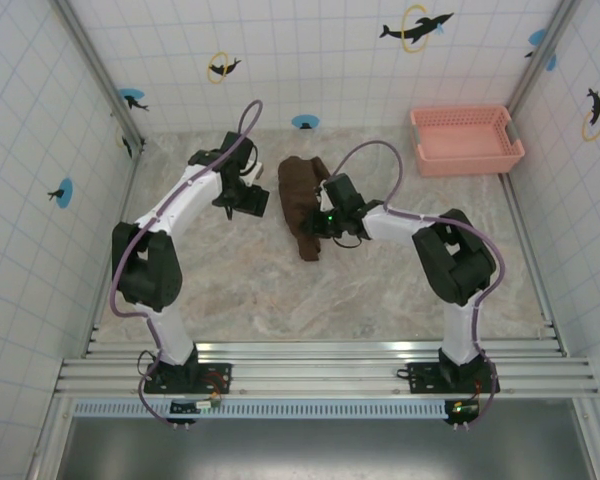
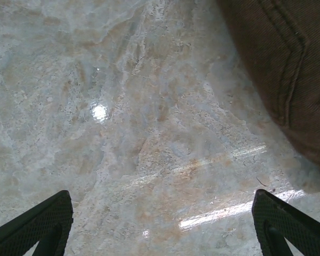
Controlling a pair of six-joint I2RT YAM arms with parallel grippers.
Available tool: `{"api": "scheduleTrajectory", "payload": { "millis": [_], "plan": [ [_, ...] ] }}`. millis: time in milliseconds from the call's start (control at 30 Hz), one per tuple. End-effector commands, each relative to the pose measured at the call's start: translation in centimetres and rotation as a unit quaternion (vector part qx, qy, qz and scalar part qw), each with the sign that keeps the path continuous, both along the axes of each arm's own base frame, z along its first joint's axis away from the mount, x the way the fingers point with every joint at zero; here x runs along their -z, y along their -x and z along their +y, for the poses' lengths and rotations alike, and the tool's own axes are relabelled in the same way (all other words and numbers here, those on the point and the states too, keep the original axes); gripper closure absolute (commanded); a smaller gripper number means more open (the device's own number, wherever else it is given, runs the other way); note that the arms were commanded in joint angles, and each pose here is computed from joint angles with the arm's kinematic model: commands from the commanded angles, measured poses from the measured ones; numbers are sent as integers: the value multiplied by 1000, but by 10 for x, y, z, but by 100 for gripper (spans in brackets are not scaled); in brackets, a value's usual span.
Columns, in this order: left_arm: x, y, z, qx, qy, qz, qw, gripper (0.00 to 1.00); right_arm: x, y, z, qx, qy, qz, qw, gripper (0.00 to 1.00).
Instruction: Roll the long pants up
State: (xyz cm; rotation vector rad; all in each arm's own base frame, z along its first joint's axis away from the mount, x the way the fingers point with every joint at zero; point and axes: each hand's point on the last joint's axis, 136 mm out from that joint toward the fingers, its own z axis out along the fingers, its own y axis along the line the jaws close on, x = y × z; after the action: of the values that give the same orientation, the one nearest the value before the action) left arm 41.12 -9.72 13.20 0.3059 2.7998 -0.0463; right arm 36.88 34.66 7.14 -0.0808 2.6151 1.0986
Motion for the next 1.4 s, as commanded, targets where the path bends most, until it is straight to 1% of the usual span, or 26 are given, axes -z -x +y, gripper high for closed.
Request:
{"api": "scheduleTrajectory", "payload": {
  "millis": [0, 233, 467, 567, 733, 800, 833, 867, 900, 967, 1000, 1033, 1100, 1133, 1200, 1233, 1300, 1367],
  "plan": [
    [-10, 2, 1, 8, 0, -13, 1000, 11, -6, 26, 25, -36, -75, 76, 994, 97],
    [-7, -14, -14, 8, 36, -19, 999, 10, -2, 48, 32, -59, -95, 102, 988, 97],
    [20, -34, -29, 5, 39, -4, 999, 9, 2, 70, 49, -89, -109, 116, 983, 97],
    [39, -42, -35, 8, 25, 6, 1000, 9, 2, 80, 56, -107, -120, 124, 979, 97],
    [75, -43, -33, 0, -27, 34, 999, 10, 0, 90, 59, -126, -126, 131, 975, 95],
    [90, -40, -32, -1, -36, 54, 998, 10, -3, 94, 54, -137, -114, 123, 976, 85],
    [95, -39, -32, -1, -37, 60, 998, 10, -5, 96, 51, -147, -98, 113, 978, 80],
    [100, -36, -32, 0, -37, 68, 997, 10, -5, 99, 42, -160, -65, 99, 980, 74],
    [105, -34, -32, 1, -39, 75, 996, 11, -7, 100, 32, -169, -22, 80, 982, 65],
    [110, -31, -31, 1, -40, 82, 996, 11, -20, 104, 18, -210, 45, 22, 976, 54],
    [111, -30, -31, 2, -39, 83, 996, 11, -31, 108, 13, -233, 76, -9, 969, 50],
    [111, -29, -31, 3, -41, 85, 996, 11, -37, 107, 6, -241, 118, -40, 962, 44],
    [110, -27, -29, 5, -46, 87, 995, 11, -57, 105, -4, -252, 204, -121, 938, 30],
    [110, -27, -29, 7, -48, 88, 995, 11, -66, 106, -6, -255, 233, -151, 926, 25],
    [108, -27, -29, 7, -48, 87, 995, 10, -81, 110, -4, -258, 291, -209, 897, 18],
    [107, -27, -29, 8, -47, 87, 995, 10, -86, 114, 1, -261, 305, -227, 887, 15],
    [106, -27, -30, 7, -44, 89, 995, 11, -88, 121, 13, -262, 341, -259, 865, 14],
    [105, -28, -31, 6, -41, 90, 995, 10, -83, 124, 22, -259, 378, -276, 845, 14]
  ]
}}
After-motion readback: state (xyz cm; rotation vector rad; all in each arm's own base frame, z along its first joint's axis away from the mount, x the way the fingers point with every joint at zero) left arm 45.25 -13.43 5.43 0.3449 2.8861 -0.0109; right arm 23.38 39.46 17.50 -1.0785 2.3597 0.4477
